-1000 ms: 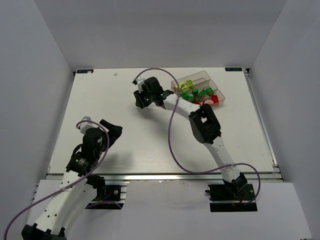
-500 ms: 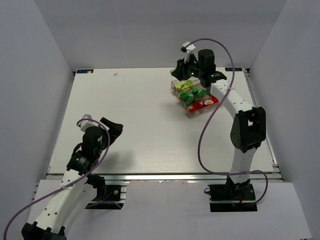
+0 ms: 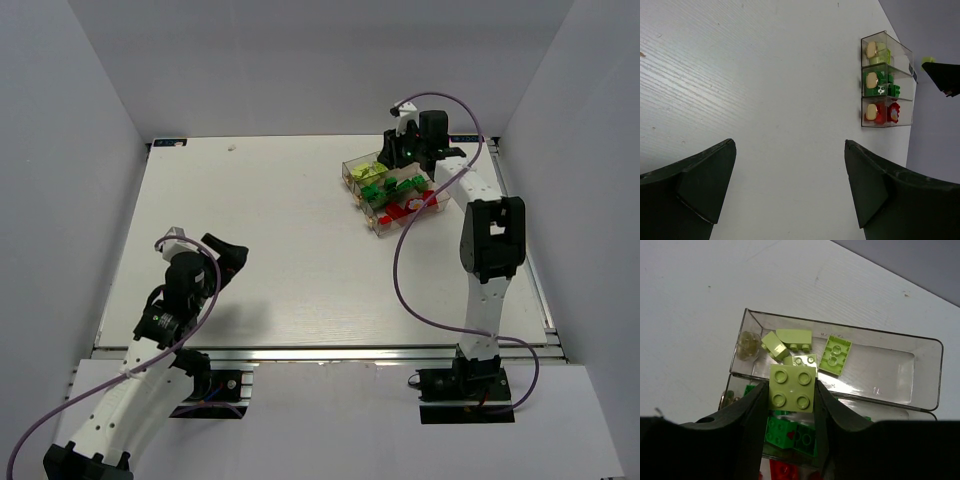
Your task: Sort the legos into containers by color
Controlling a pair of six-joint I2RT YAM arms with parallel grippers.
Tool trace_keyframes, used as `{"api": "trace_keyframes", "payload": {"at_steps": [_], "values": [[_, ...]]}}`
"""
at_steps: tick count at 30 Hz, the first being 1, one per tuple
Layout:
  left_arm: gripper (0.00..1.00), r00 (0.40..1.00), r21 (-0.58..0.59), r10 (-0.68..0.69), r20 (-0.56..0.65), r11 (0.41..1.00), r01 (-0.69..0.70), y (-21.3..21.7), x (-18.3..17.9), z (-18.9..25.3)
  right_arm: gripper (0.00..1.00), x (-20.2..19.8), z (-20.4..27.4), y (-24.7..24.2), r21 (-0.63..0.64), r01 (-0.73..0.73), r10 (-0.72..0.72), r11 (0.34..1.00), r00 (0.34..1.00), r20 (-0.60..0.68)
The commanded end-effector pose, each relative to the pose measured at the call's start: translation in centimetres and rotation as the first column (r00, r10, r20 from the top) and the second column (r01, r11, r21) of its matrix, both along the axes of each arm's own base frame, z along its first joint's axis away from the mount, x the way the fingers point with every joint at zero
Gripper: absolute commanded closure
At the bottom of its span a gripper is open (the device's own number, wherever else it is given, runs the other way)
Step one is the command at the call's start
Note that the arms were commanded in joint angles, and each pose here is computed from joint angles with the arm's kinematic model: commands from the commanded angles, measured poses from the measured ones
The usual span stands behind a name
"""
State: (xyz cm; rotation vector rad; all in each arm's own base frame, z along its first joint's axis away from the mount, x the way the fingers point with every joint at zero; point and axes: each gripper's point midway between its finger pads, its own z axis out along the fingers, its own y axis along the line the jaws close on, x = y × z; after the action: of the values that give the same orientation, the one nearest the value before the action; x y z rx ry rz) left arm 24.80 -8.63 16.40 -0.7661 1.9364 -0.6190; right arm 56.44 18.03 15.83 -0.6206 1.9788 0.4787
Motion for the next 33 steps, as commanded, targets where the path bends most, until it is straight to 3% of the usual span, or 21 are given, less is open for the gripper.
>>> {"api": "trace_keyframes", "payload": {"at_steps": [1, 12, 19, 25, 33], "values": [[0.02, 1.0, -0.019, -0.005, 0.029, 1.0, 0.006, -0.2, 0.0, 1.0, 0.93, 1.9, 2.1, -0.1, -0.017, 0.0, 0.002, 1.0, 0.995, 0.099], [0.02, 1.0, -0.022, -0.01, 0.01, 1.0, 0.01, -0.4, 0.2, 0.8, 0.74, 4.3, -0.4, -0.4, -0.049, 0.033, -0.027, 0.998, 0.992, 0.122], [0.02, 1.0, -0.029, -0.01, 0.004, 1.0, 0.011, -0.6, 0.3, 0.7, 0.67, 5.6, -1.2, -0.4, -0.056, 0.046, -0.038, 0.997, 0.99, 0.132], [0.02, 1.0, -0.036, -0.014, -0.008, 0.999, 0.014, -0.8, 0.5, 0.5, 0.43, 6.2, -1.9, -0.6, -0.065, 0.058, -0.048, 0.996, 0.988, 0.144], [0.02, 1.0, -0.03, -0.019, -0.006, 0.999, 0.018, -0.9, 0.8, 0.9, 0.25, 5.7, -0.7, -0.4, -0.057, 0.041, -0.032, 0.998, 0.988, 0.148]]}}
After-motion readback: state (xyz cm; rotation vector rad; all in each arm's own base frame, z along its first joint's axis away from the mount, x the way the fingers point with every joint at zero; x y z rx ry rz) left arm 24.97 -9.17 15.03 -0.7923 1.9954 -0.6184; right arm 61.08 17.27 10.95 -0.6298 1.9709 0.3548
